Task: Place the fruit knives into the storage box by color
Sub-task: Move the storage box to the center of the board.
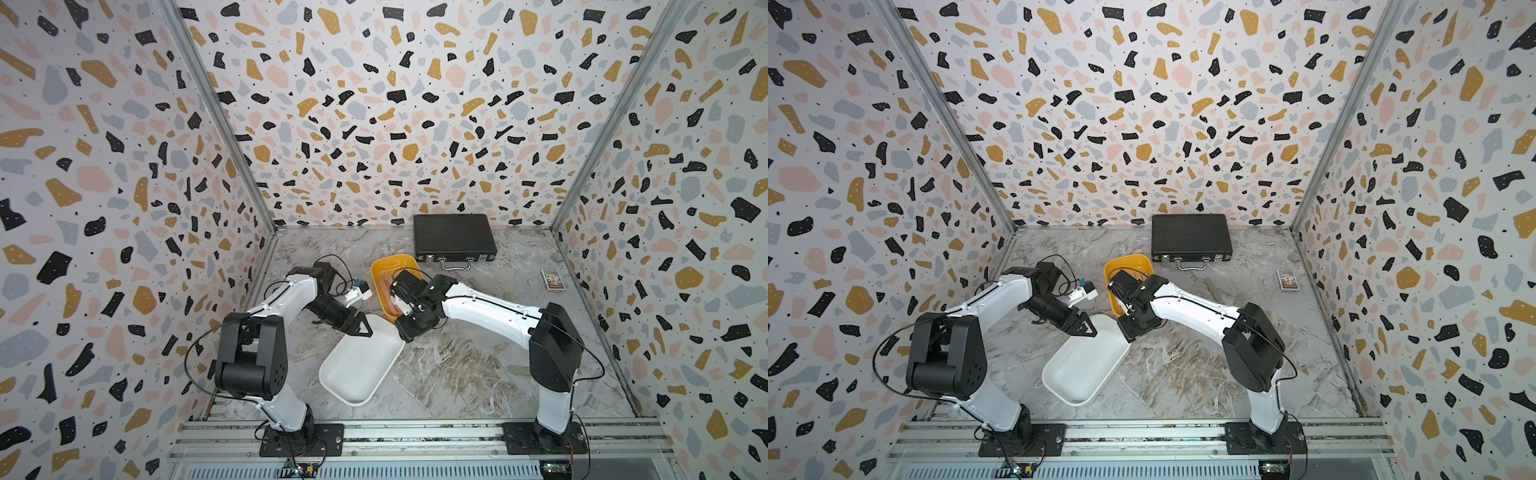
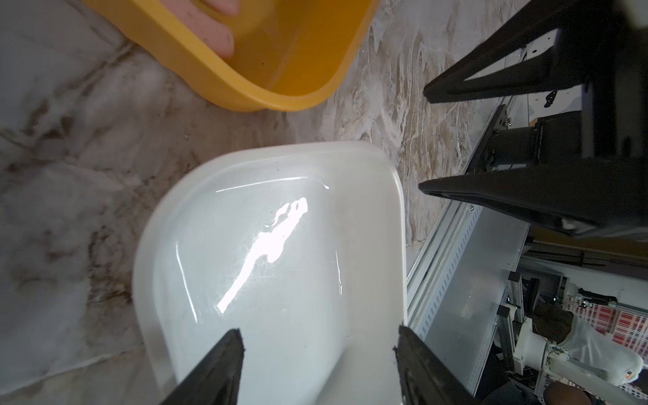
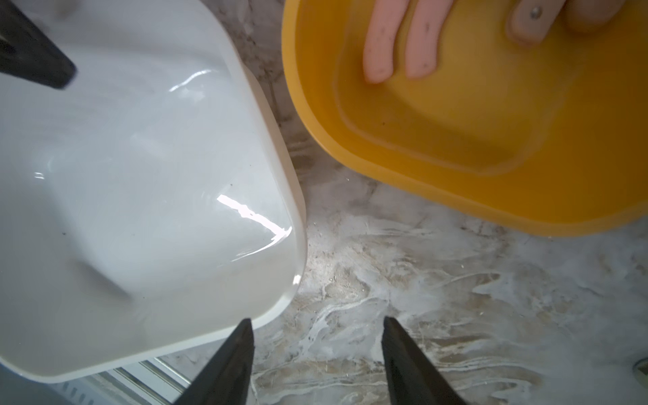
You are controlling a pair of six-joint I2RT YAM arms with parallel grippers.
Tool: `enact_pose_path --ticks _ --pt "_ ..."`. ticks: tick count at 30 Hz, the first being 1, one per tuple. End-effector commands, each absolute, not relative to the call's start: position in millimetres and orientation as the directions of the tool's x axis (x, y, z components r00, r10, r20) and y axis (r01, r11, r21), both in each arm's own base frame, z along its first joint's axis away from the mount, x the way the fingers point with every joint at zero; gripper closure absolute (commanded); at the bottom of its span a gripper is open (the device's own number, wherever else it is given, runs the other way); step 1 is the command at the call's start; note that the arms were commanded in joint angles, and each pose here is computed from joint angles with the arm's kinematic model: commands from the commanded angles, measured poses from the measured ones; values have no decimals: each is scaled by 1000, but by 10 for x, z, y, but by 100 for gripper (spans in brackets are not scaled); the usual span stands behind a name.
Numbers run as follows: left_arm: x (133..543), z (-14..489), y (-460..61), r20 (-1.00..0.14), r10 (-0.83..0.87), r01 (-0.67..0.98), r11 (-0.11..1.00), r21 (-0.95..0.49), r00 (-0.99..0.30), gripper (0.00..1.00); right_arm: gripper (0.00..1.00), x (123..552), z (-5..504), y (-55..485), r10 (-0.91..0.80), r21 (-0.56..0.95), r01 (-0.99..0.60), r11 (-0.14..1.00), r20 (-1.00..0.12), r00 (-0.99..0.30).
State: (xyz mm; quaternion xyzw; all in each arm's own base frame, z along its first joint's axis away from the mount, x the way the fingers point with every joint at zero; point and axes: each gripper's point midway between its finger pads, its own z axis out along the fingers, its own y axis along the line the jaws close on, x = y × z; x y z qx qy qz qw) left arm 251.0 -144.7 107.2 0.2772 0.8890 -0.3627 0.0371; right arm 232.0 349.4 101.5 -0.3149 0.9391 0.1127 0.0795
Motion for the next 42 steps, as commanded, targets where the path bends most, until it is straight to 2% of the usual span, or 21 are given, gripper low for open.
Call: enact_pose_path --ticks 1,9,22,32,42 --pt "2582 1276 -1460 -321 455 550 585 -596 -831 31 39 2344 1292 3552 -539 204 -603 771 -296 -789" --pt "2726 1525 -1413 -364 441 571 609 -550 -820 30 39 2409 1339 3682 -533 222 -608 762 -317 -785" --pt "3584 1461 -1049 -349 260 392 833 -390 -900 29 41 2490 960 3825 -536 220 -591 776 -264 -802" --pt "3977 1357 -1056 -341 209 332 872 -359 -917 29 42 2468 797 3652 -537 165 -578 799 -234 -810" --pt "4179 1226 -1301 -335 203 324 874 -361 -920 29 42 2473 742 3313 -513 116 -543 832 -214 -831"
